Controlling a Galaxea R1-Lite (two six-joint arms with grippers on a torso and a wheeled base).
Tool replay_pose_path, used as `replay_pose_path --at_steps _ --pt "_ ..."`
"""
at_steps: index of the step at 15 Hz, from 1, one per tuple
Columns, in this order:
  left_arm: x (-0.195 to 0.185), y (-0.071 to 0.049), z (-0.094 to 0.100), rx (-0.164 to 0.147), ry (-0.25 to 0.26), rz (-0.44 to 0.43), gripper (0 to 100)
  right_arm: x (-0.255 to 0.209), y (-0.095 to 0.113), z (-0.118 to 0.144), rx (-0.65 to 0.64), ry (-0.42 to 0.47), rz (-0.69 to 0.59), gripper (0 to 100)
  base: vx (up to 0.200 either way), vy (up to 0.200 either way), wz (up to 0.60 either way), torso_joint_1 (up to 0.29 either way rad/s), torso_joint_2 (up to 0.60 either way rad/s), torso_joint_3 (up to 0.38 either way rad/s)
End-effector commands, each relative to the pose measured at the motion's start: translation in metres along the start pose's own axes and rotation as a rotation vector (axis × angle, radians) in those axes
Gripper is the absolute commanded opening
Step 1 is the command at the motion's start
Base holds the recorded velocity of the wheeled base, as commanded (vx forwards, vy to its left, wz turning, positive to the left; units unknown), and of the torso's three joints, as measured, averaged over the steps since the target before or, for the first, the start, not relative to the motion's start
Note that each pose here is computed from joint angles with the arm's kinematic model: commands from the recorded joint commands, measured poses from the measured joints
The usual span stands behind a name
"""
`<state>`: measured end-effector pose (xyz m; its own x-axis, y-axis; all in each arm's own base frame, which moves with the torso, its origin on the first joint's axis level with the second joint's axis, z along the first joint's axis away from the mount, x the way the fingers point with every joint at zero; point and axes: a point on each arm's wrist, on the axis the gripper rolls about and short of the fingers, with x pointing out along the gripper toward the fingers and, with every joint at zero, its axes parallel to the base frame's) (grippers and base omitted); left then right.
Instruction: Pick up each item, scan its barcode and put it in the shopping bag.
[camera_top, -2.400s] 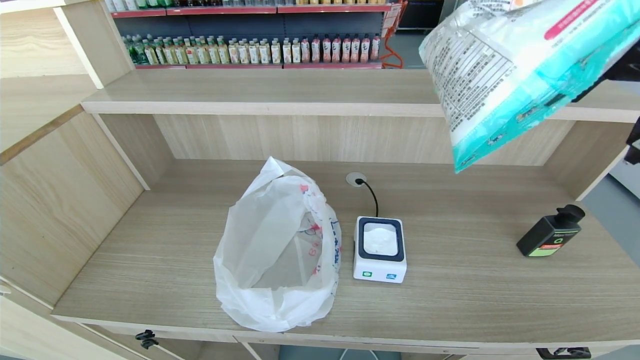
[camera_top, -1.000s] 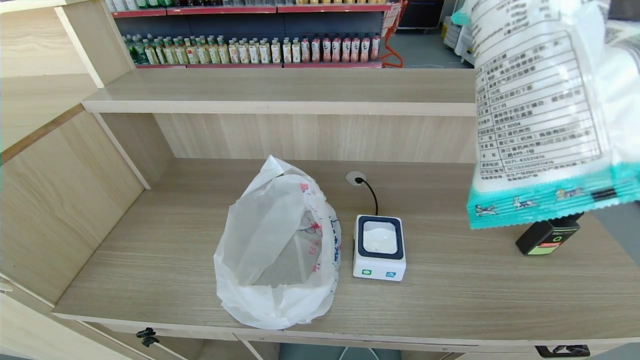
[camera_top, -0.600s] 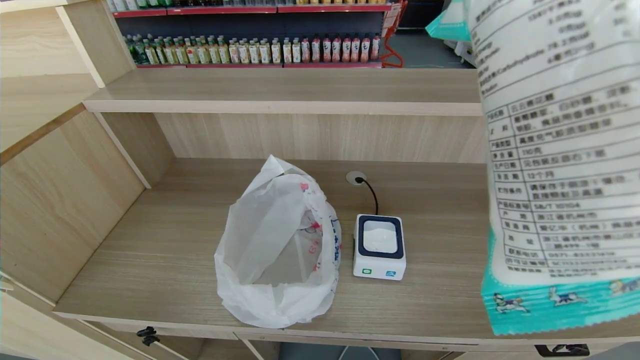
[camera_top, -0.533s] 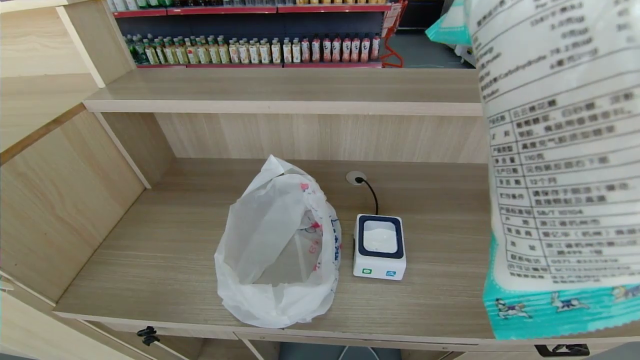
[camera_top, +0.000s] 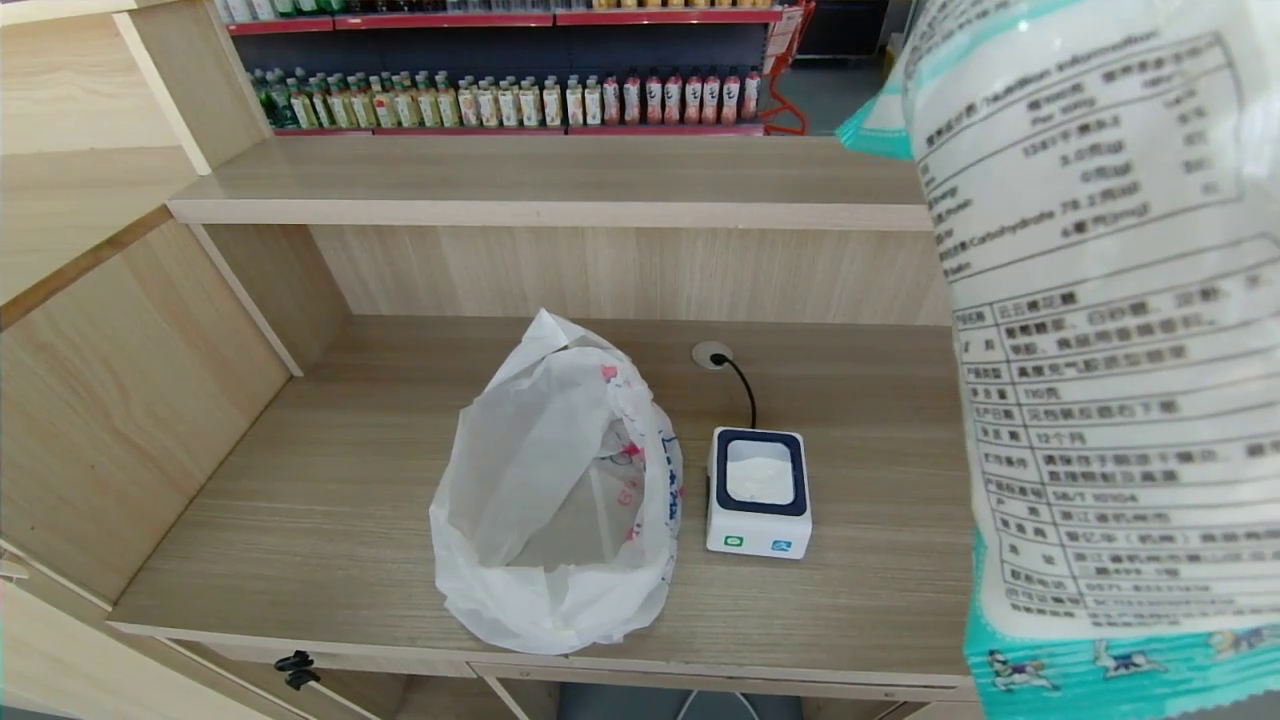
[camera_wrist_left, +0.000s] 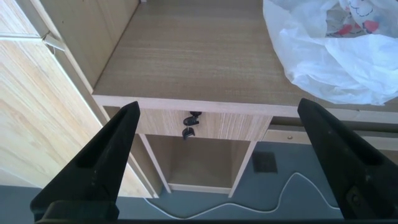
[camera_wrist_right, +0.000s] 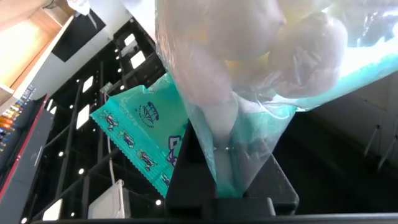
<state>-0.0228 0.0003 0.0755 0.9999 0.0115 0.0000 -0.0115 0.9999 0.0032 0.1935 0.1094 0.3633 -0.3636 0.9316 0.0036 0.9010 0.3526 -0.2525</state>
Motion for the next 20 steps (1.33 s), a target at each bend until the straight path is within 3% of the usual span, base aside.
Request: replay_pose_path --at_steps 1,5,7,8,9,12,13,15,16,18,20 --pt "0.0 0.0 0.0 0.0 0.0 0.001 100 0.0 0.0 0.002 -0.073 -0.013 -0.04 0 0.0 0.0 0.0 0.0 0.0 0.0" --pt "0.0 0.0 0.0 0.0 0.002 0.001 100 0.002 -0.006 -0.007 -0.101 -0.011 -0.039 0 0.0 0.0 0.0 0.0 0.0 0.0" --pt "0.0 0.0 0.0 0.0 0.002 0.001 100 0.009 -0.016 -0.03 -0.068 -0.015 -0.065 0 0.0 0.0 0.0 0.0 0.0 0.0" --pt "0.0 0.0 0.0 0.0 0.002 0.001 100 0.011 -0.028 -0.045 -0.101 0.014 -0.021 0 0.0 0.0 0.0 0.0 0.0 0.0" --pt "0.0 0.0 0.0 0.0 -0.002 0.001 100 0.01 -0.037 -0.059 -0.11 0.063 0.054 0 0.0 0.0 0.0 0.0 0.0 0.0" --pt "0.0 0.0 0.0 0.0 0.002 0.001 100 0.0 -0.034 -0.071 0.142 0.289 0.315 0 0.0 0.0 0.0 0.0 0.0 0.0" --pt "0.0 0.0 0.0 0.0 0.0 0.001 100 -0.001 -0.034 -0.076 0.159 0.34 0.345 0 0.0 0.0 0.0 0.0 0.0 0.0" --pt "0.0 0.0 0.0 0.0 0.0 0.001 100 -0.008 -0.033 -0.088 0.338 0.721 0.563 0 0.0 0.0 0.0 0.0 0.0 0.0" --pt "0.0 0.0 0.0 0.0 0.0 0.001 100 -0.01 -0.033 -0.087 0.472 0.855 0.595 0 0.0 0.0 0.0 0.0 0.0 0.0" --pt "0.0 0.0 0.0 0.0 0.002 0.001 100 0.006 -0.041 -0.089 0.846 1.13 0.436 0 0.0 0.0 0.0 0.0 0.0 0.0" --pt "0.0 0.0 0.0 0.0 0.0 0.001 100 0.008 -0.055 -0.089 1.077 1.419 0.344 0 0.0 0.0 0.0 0.0 0.0 0.0"
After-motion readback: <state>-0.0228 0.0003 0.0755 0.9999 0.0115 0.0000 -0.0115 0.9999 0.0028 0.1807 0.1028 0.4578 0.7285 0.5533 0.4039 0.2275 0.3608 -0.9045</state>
